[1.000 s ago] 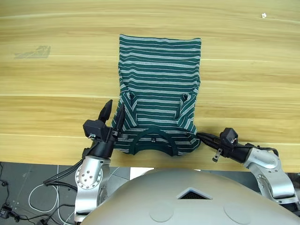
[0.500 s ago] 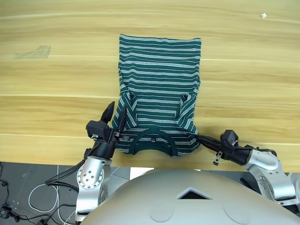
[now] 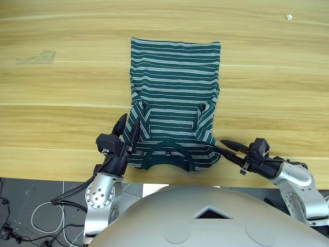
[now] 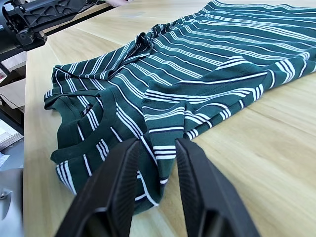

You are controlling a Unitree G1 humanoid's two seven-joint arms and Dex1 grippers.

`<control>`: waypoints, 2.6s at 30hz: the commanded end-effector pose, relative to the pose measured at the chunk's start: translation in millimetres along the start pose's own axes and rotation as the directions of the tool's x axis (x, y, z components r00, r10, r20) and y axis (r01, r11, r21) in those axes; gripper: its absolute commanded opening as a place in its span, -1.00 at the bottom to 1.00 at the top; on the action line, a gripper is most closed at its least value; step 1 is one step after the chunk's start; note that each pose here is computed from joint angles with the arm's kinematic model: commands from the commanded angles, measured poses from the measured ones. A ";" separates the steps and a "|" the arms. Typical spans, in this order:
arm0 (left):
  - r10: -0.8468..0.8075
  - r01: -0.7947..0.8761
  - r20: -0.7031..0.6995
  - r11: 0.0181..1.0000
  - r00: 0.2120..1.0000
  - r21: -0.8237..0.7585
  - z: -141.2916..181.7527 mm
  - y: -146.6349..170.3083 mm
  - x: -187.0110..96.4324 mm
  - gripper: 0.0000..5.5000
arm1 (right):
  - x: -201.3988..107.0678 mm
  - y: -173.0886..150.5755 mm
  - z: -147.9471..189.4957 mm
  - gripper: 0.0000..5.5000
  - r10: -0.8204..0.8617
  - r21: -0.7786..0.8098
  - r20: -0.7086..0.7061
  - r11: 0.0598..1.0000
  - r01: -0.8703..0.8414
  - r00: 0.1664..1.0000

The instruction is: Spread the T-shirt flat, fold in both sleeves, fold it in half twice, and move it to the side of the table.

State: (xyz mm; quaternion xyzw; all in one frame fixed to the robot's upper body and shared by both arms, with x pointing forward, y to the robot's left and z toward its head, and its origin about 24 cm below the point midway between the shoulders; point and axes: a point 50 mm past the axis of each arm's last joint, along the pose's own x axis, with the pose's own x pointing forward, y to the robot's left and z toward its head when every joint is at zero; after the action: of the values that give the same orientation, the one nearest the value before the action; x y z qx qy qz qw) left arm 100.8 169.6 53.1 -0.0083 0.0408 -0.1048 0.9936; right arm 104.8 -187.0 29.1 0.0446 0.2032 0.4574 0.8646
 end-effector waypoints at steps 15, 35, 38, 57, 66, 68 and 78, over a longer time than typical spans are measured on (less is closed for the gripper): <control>-0.001 0.001 -0.003 1.000 1.000 0.018 1.7 2.6 1.5 -0.37 | 3.7 -4.1 -19.0 -0.52 -0.047 -0.114 -0.129 0.993 0.032 0.991; 0.007 -0.007 0.005 1.000 1.000 0.017 -0.3 1.8 4.0 -0.37 | -22.6 -46.6 13.4 -0.98 -0.182 -0.253 -0.071 0.954 0.159 0.981; 0.006 -0.006 0.005 1.000 1.000 0.017 0.0 1.4 3.5 -0.37 | -33.2 -55.6 25.4 -0.98 -0.213 -0.338 -0.083 0.925 0.174 0.973; -0.018 0.018 -0.001 1.000 1.000 0.001 -0.3 -4.6 3.4 -0.37 | -34.6 -28.9 1.0 -0.98 -0.272 -0.743 -0.476 0.633 -0.217 0.836; -0.017 0.017 0.001 1.000 1.000 0.002 -1.1 -4.6 3.2 -0.37 | -28.7 -10.7 8.1 -0.71 -0.123 -0.579 -0.397 0.803 -0.144 0.909; -0.018 0.018 0.001 1.000 1.000 0.003 -0.9 -4.2 3.2 -0.37 | -28.7 -11.3 10.2 -0.61 -0.128 -0.574 -0.386 0.808 -0.130 0.914; -0.040 0.040 0.010 0.998 0.999 0.041 4.8 1.6 1.6 -0.37 | -40.7 -16.1 28.5 0.01 -0.137 -0.584 -0.377 0.803 -0.120 0.916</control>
State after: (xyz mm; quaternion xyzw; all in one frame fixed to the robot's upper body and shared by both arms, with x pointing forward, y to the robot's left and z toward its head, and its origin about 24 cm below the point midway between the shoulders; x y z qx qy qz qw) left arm 102.9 167.1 53.9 -0.0007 0.0375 -0.1199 0.9921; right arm 106.4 -222.8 55.3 -0.3241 0.2240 0.4916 0.7766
